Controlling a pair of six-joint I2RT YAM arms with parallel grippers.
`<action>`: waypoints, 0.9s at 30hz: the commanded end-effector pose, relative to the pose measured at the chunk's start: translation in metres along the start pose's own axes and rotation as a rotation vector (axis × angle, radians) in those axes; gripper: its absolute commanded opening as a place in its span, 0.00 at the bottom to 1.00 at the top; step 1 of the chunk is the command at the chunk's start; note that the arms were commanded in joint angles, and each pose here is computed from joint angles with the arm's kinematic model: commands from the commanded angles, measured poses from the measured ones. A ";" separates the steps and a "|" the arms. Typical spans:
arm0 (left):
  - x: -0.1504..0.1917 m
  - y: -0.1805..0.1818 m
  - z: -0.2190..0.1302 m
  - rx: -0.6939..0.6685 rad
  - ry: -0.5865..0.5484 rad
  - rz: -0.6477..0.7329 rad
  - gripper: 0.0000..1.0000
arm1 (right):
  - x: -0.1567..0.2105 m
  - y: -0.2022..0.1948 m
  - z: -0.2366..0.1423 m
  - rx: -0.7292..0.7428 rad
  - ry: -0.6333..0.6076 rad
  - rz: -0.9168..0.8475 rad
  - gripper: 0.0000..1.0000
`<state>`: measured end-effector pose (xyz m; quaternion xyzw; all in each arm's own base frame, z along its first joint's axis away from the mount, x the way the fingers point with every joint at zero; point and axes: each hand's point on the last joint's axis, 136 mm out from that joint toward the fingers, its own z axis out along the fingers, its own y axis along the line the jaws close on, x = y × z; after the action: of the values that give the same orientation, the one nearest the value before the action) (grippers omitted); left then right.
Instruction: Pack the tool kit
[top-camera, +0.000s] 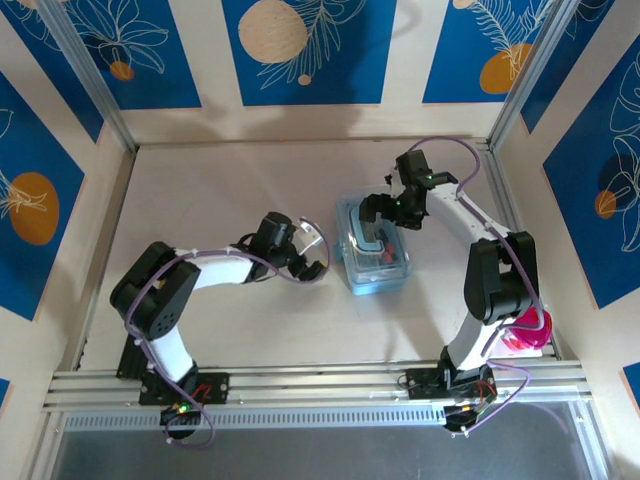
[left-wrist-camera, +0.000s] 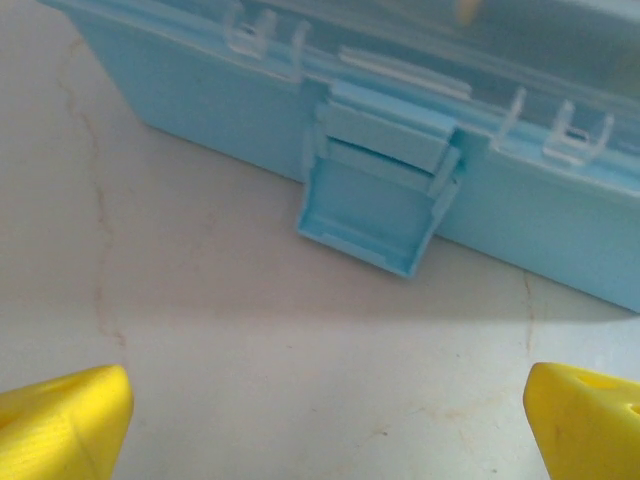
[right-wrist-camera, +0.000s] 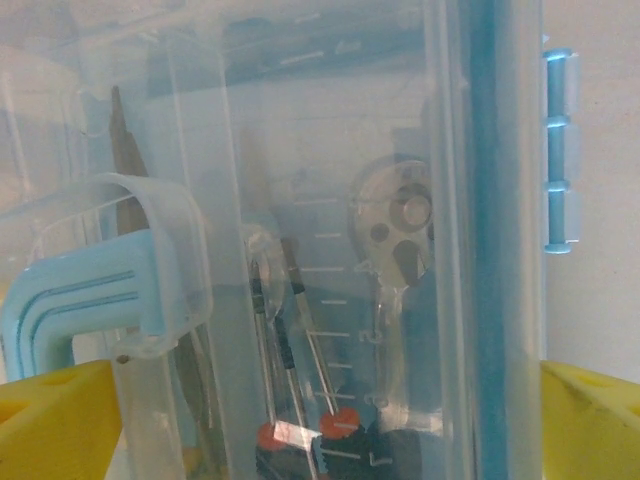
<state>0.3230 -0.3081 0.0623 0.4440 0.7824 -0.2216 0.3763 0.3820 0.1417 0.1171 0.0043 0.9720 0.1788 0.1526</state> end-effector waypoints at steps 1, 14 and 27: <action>-0.005 -0.015 0.007 0.067 -0.063 0.050 1.00 | 0.022 0.043 0.015 -0.137 0.099 -0.052 0.99; 0.016 -0.002 0.031 -0.018 -0.022 0.048 1.00 | 0.037 0.068 0.014 -0.173 0.117 -0.043 0.99; 0.026 0.040 0.028 -0.261 0.028 -0.018 1.00 | 0.037 0.070 0.006 -0.181 0.109 -0.050 0.99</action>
<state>0.3341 -0.3096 0.0238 0.4254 0.7969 -0.1924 0.3832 0.3741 0.1857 0.1208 -0.0290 0.9655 0.2084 0.1532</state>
